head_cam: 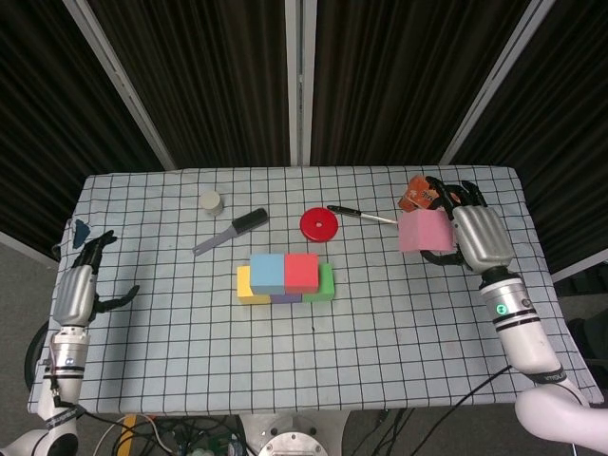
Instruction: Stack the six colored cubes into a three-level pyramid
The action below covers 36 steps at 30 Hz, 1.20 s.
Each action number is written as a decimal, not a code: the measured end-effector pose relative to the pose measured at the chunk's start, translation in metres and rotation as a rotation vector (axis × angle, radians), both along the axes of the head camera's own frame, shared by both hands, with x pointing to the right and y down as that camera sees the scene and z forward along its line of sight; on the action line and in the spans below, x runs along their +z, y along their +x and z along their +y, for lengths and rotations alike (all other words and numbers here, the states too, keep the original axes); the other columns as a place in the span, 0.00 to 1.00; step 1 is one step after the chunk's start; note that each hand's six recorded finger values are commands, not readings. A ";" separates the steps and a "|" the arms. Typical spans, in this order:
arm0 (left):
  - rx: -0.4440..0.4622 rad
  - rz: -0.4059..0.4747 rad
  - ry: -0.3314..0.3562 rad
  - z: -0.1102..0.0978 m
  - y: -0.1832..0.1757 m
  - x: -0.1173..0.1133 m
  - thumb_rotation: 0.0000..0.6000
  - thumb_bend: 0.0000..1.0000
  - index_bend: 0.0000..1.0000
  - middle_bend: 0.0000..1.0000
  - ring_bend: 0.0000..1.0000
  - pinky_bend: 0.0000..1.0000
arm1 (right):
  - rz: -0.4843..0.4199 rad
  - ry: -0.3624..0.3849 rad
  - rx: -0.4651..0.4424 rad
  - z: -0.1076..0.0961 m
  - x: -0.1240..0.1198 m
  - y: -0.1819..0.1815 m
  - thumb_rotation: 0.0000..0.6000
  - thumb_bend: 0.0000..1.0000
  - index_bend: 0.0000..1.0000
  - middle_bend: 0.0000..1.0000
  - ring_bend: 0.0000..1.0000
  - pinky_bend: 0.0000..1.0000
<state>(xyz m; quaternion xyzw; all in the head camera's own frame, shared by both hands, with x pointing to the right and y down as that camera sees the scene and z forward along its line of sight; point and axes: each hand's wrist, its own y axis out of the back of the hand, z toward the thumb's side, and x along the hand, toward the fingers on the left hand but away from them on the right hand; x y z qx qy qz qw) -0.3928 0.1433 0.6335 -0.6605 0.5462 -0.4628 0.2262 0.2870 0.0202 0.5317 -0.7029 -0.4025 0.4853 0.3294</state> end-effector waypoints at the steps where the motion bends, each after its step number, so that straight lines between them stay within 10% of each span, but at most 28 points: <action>1: -0.003 0.001 -0.001 0.000 -0.001 0.000 1.00 0.16 0.07 0.13 0.07 0.18 | -0.005 -0.002 -0.010 -0.004 -0.004 -0.009 1.00 0.21 0.00 0.56 0.11 0.00; 36: -0.087 0.078 -0.036 0.005 -0.025 -0.002 1.00 0.16 0.07 0.13 0.07 0.18 | 0.131 -0.220 -0.148 0.014 -0.009 -0.223 1.00 0.21 0.00 0.55 0.13 0.00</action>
